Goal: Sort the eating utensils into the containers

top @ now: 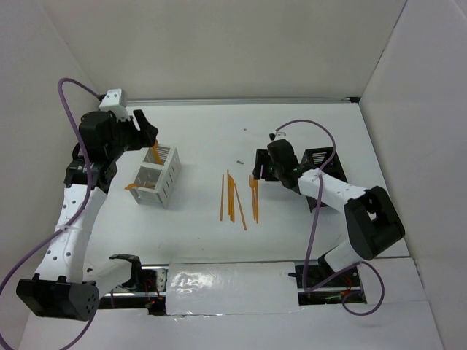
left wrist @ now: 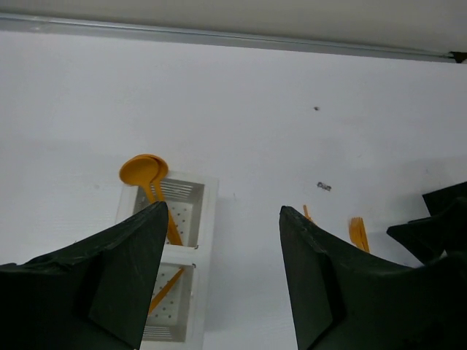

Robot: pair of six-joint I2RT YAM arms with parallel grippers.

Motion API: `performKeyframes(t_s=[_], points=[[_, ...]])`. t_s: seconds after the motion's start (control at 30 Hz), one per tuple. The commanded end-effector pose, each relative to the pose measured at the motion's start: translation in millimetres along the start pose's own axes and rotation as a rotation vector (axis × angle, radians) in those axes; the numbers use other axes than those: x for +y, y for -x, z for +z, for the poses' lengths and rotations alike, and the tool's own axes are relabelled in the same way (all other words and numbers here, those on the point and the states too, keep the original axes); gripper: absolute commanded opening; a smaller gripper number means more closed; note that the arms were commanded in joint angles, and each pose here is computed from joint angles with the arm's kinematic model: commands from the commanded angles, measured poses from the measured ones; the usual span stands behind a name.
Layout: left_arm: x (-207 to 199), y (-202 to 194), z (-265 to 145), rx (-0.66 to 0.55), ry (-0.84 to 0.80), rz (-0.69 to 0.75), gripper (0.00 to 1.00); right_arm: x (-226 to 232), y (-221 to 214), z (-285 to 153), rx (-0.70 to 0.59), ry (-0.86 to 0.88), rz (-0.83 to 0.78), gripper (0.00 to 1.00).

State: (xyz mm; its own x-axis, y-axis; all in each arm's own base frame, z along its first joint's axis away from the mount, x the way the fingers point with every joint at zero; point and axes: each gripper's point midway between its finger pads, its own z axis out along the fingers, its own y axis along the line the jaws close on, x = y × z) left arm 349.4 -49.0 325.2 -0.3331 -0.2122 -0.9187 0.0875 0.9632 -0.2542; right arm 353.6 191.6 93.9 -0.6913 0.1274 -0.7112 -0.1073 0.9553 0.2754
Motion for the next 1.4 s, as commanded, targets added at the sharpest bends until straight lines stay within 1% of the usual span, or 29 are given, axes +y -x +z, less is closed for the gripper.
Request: performKeyframes(t_s=[0.0,0.03,0.17,0.2,0.33,0.5,0.57,0.6,0.7,0.73,0.83,0.9,0.93,1.0,1.07,1.1,1.13,1.17,1.2,1.27,1.33,1.37], points=[[-20,8,-7,-0.01,-0.094,0.042,0.75,13,-5,2,0.004,0.041,-0.015,0.65],[-20,8,-6,-0.014,-0.096,0.044,0.75,13,-10,5,0.017,0.039,-0.024,0.61],[-22,-4,-7,0.012,-0.112,0.039,0.76,22,-17,16,0.049,0.053,-0.066,0.57],[-22,-5,-8,0.011,-0.116,0.038,0.76,27,-14,19,0.048,0.057,-0.069,0.57],[-22,-8,-7,0.016,-0.119,0.041,0.76,28,-35,35,0.11,0.036,-0.097,0.56],[-26,-13,-8,0.028,-0.146,0.042,0.76,29,-34,45,0.104,0.028,-0.148,0.55],[-25,-14,-7,0.029,-0.145,0.044,0.76,28,-35,50,0.105,0.013,-0.16,0.53],[-24,-16,-6,0.033,-0.142,0.043,0.76,28,-28,50,0.088,0.009,-0.161,0.51],[-24,-19,-4,0.044,-0.14,0.038,0.76,22,-39,59,0.122,-0.016,-0.182,0.42],[-23,-20,-4,0.046,-0.141,0.038,0.76,21,-44,63,0.141,-0.023,-0.187,0.41],[-24,-23,-4,0.057,-0.148,0.034,0.76,15,-51,66,0.162,-0.045,-0.186,0.28],[-28,-23,-6,0.061,-0.166,0.035,0.76,13,-55,65,0.169,-0.049,-0.186,0.24],[-31,-22,-7,0.062,-0.181,0.035,0.76,9,-61,64,0.181,-0.055,-0.187,0.2],[-37,-22,-9,0.073,-0.215,0.036,0.76,9,-61,61,0.179,-0.053,-0.186,0.19],[-38,-25,-7,0.088,-0.224,0.036,0.76,9,-59,61,0.172,-0.06,-0.19,0.25],[-40,-25,-8,0.093,-0.231,0.034,0.77,6,-60,60,0.179,-0.066,-0.19,0.32],[-41,-22,-9,0.085,-0.236,0.036,0.77,6,-64,59,0.193,-0.07,-0.191,0.31],[-41,-24,-8,0.097,-0.236,0.034,0.77,4,-63,59,0.19,-0.078,-0.192,0.33],[-41,-25,-8,0.103,-0.24,0.032,0.77,3,-66,58,0.199,-0.084,-0.189,0.39],[-43,-25,-9,0.102,-0.25,0.034,0.77,4,-63,55,0.195,-0.082,-0.186,0.43],[-43,-26,-9,0.102,-0.252,0.034,0.77,8,-55,50,0.174,-0.072,-0.179,0.49],[-44,-26,-10,0.102,-0.254,0.036,0.77,8,-53,48,0.172,-0.073,-0.176,0.49]])
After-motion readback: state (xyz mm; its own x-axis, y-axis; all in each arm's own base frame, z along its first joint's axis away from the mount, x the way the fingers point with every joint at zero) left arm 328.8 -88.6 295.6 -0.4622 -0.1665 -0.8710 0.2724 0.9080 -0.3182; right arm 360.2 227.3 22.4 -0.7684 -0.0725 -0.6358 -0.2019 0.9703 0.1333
